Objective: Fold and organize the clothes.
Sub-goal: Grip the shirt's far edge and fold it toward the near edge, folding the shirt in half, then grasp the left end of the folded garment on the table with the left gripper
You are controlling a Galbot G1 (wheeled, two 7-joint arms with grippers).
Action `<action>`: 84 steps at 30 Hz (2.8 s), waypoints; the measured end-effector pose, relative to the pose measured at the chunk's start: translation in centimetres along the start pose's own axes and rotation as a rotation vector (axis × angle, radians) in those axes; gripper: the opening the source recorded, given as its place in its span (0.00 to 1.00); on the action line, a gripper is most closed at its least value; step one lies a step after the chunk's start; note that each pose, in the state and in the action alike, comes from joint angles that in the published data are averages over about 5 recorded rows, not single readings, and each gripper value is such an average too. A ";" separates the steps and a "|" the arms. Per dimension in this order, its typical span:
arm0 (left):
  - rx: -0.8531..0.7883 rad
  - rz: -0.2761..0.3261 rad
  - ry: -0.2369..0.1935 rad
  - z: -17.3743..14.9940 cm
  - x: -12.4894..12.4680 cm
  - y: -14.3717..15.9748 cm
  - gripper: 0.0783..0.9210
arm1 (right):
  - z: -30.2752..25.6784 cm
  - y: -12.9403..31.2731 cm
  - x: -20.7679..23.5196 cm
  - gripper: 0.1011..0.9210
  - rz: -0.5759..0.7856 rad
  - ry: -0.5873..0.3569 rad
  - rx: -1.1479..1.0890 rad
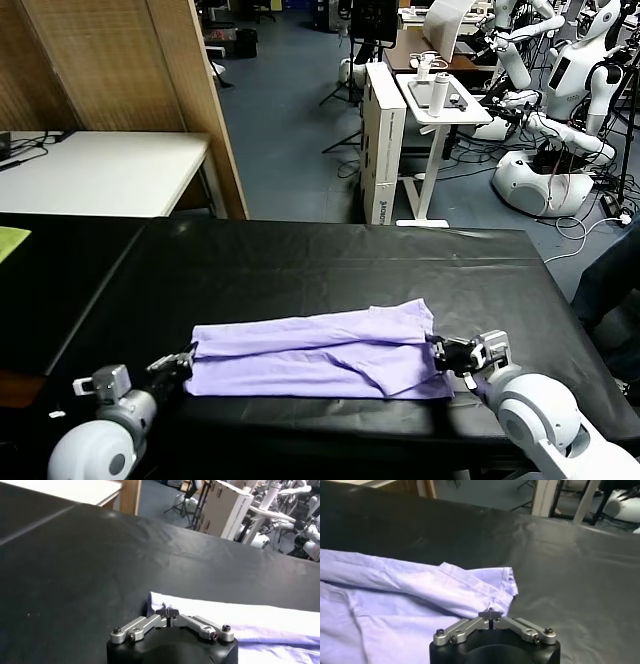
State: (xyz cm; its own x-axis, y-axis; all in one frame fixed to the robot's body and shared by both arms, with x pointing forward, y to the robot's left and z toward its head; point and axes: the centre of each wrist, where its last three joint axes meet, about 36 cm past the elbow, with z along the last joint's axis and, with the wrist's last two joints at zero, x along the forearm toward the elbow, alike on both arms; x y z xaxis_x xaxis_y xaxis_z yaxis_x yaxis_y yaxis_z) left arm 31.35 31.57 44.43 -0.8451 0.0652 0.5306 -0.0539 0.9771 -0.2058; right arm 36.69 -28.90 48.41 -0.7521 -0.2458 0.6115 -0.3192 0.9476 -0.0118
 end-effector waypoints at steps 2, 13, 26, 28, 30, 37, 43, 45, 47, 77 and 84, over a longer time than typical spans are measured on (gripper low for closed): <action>0.001 -0.008 -0.003 0.0 0.4 -0.1 0.20 | -0.2 0.0 0.3 0.42 -0.002 -0.007 -0.001; 0.014 -0.039 -0.056 -1.1 1.2 0.0 0.94 | -1.8 -1.0 -1.1 0.98 0.018 -0.102 -0.050; 0.030 -0.012 -0.071 -1.6 -3.3 -0.1 0.98 | -3.0 -2.6 -7.4 0.98 0.063 -0.113 -0.103; 0.032 -0.010 -0.065 -1.4 -3.7 0.2 0.98 | -2.9 -2.7 -8.1 0.98 0.067 -0.105 -0.108; 0.034 -0.010 -0.059 -1.2 -4.1 0.4 0.98 | -2.7 -2.7 -8.8 0.98 0.069 -0.099 -0.112; 0.039 -0.017 -0.043 -0.6 -4.8 0.9 0.97 | -1.8 -2.4 -10.4 0.89 0.063 -0.075 -0.128; 0.035 -0.016 -0.030 -0.3 -4.8 1.0 0.73 | -1.5 -2.4 -10.8 0.65 0.064 -0.070 -0.133; 0.034 -0.016 -0.024 -0.2 -4.9 1.0 0.60 | -1.5 -2.4 -10.9 0.58 0.064 -0.073 -0.134; 0.034 -0.015 -0.020 -0.1 -4.9 1.0 0.44 | -1.4 -2.4 -10.9 0.48 0.068 -0.081 -0.134; -0.006 0.038 -0.067 -3.6 -9.2 -0.1 0.22 | 0.2 -1.9 -8.3 0.48 0.033 -0.254 -0.178; 0.002 0.029 -0.069 -3.9 -7.6 1.2 0.74 | -0.3 -2.5 -5.9 0.93 -0.002 -0.319 -0.143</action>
State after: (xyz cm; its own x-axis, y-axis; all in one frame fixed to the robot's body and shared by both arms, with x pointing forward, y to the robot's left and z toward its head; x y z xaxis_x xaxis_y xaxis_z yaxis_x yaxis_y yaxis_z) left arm 39.78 33.01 43.38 -0.8810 0.0795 0.4664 -0.0294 0.9747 -0.2217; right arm 42.10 -29.81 45.11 -0.9012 -0.2774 0.3329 -0.2536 0.9606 0.1138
